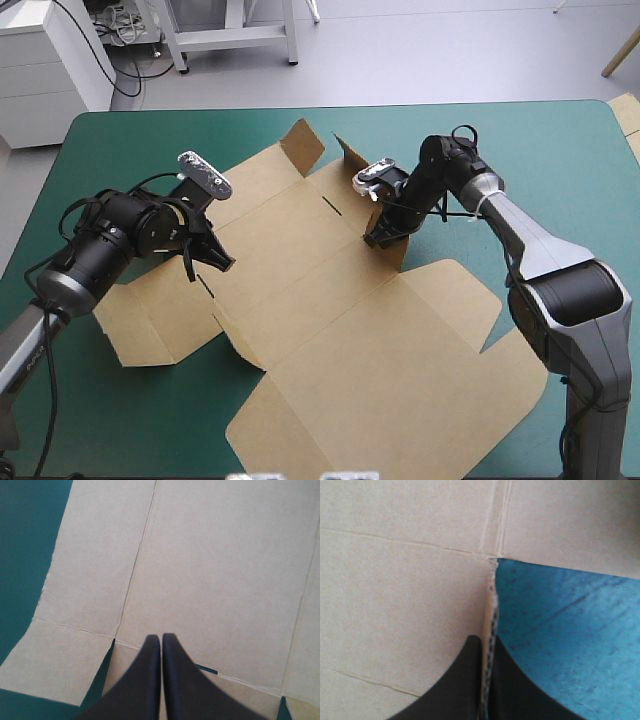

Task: Fold the box

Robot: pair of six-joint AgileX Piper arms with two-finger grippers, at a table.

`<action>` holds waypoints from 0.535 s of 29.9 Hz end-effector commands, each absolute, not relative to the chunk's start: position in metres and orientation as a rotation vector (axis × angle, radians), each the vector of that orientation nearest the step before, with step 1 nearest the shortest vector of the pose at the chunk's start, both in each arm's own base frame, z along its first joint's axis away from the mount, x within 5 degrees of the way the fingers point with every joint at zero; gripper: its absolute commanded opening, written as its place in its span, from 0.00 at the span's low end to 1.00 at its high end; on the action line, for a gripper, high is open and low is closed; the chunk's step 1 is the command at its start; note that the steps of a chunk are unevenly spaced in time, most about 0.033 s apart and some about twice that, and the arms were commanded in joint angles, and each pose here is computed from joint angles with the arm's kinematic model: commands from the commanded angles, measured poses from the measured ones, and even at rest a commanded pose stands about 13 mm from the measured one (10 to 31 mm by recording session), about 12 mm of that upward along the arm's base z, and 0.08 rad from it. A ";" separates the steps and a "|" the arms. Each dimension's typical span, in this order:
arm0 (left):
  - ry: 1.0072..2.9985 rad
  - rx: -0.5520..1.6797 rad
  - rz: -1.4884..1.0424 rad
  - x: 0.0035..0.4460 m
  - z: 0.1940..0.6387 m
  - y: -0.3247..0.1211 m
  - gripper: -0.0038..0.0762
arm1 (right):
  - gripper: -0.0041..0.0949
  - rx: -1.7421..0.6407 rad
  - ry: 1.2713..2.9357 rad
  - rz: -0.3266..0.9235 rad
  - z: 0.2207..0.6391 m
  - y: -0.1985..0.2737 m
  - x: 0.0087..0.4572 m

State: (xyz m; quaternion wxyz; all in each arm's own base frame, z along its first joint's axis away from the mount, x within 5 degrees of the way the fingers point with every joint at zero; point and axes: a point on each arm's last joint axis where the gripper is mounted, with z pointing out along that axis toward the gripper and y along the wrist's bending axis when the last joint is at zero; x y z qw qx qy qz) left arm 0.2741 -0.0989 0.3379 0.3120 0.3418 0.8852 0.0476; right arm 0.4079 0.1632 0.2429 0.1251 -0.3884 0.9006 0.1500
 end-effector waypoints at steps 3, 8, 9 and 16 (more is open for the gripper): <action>2.229 0.859 0.108 0.272 0.360 -0.101 0.04 | 0.02 -1.158 2.454 0.382 0.292 0.162 0.408; 2.186 0.840 0.101 0.269 0.367 -0.100 0.04 | 0.02 -1.268 2.333 0.329 0.307 0.164 0.411; 2.170 0.835 0.100 0.268 0.370 -0.100 0.04 | 0.02 -1.292 2.306 0.318 0.310 0.164 0.411; 2.038 0.787 0.093 0.256 0.394 -0.095 0.04 | 0.02 -1.538 2.075 0.221 0.321 0.165 0.413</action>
